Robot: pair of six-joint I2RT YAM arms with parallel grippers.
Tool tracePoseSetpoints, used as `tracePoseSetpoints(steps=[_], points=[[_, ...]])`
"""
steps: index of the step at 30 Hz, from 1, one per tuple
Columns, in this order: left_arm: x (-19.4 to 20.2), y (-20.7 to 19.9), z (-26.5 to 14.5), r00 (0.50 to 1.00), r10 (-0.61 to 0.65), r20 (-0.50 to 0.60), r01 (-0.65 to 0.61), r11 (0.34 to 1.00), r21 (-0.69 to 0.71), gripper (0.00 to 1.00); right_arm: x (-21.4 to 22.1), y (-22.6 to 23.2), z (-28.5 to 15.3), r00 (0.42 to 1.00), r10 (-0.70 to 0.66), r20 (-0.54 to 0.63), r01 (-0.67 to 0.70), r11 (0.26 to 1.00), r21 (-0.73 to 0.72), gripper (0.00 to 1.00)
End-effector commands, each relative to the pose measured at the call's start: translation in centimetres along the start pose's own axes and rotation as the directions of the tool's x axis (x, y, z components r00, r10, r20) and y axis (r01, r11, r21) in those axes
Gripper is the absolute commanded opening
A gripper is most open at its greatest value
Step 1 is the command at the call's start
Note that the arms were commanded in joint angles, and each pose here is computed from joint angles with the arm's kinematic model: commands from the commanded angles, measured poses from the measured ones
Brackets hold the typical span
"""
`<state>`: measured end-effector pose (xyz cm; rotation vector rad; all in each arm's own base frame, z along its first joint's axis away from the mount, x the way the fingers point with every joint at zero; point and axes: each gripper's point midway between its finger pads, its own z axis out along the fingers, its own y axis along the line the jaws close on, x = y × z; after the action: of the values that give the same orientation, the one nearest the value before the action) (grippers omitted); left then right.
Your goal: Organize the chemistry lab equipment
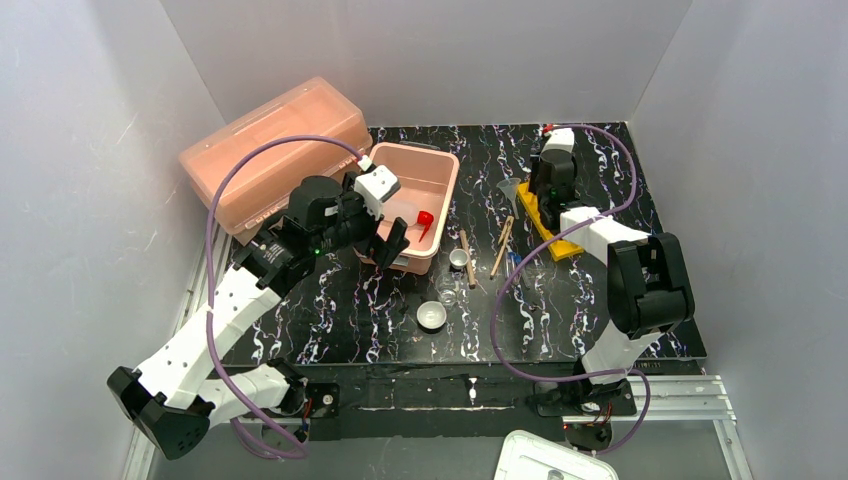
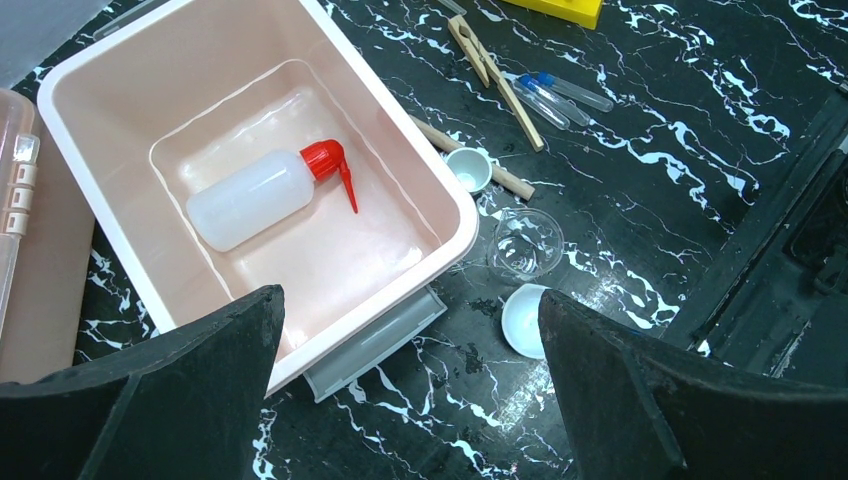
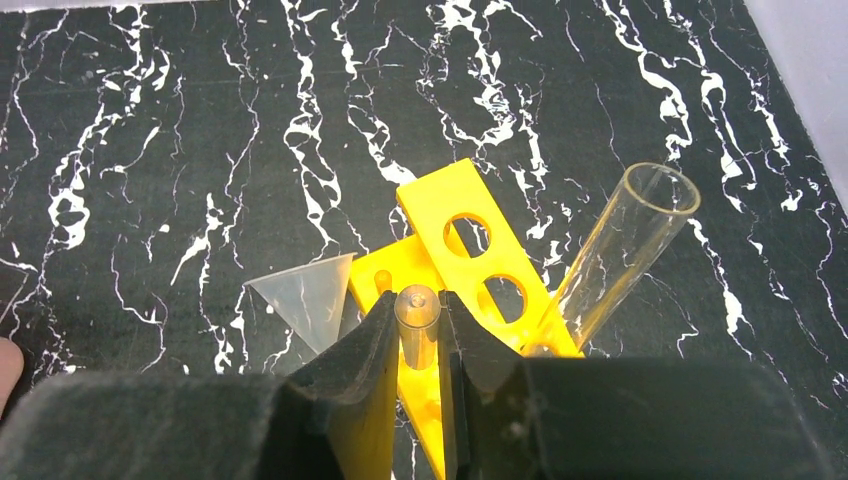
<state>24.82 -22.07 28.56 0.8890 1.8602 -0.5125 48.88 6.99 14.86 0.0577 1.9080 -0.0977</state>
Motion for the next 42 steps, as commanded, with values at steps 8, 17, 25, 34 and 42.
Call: tracePoseSetpoints(steps=[8, 17, 25, 34, 42], points=[[-0.9, 0.6, 0.2, 1.000, 0.006, 0.027, -0.005, 1.000, -0.020, 0.98, -3.1, -0.2, 0.7, 0.995, 0.054, 0.088, -0.055, 0.998, 0.013, 0.01], [-1.1, 0.8, 0.1, 0.999, 0.009, 0.032, -0.008, 1.000, -0.026, 0.98, -2.0, 0.2, 0.9, 0.997, 0.058, 0.044, -0.058, 0.998, -0.003, 0.01], [-1.1, 0.9, 0.0, 0.999, 0.010, 0.037, -0.009, 0.999, -0.030, 0.98, -1.5, 0.0, 0.6, 0.998, 0.056, 0.014, -0.056, 0.998, 0.007, 0.01], [-1.2, 1.1, -0.2, 0.999, 0.020, 0.044, -0.018, 0.999, -0.036, 0.98, -0.6, 0.0, -0.1, 0.998, 0.053, -0.029, -0.053, 0.999, 0.009, 0.01], [-1.5, 1.3, -0.2, 0.998, 0.028, 0.055, -0.025, 0.999, -0.043, 0.98, -0.1, -0.2, -1.8, 0.999, 0.051, -0.008, -0.051, 0.998, 0.028, 0.26]])
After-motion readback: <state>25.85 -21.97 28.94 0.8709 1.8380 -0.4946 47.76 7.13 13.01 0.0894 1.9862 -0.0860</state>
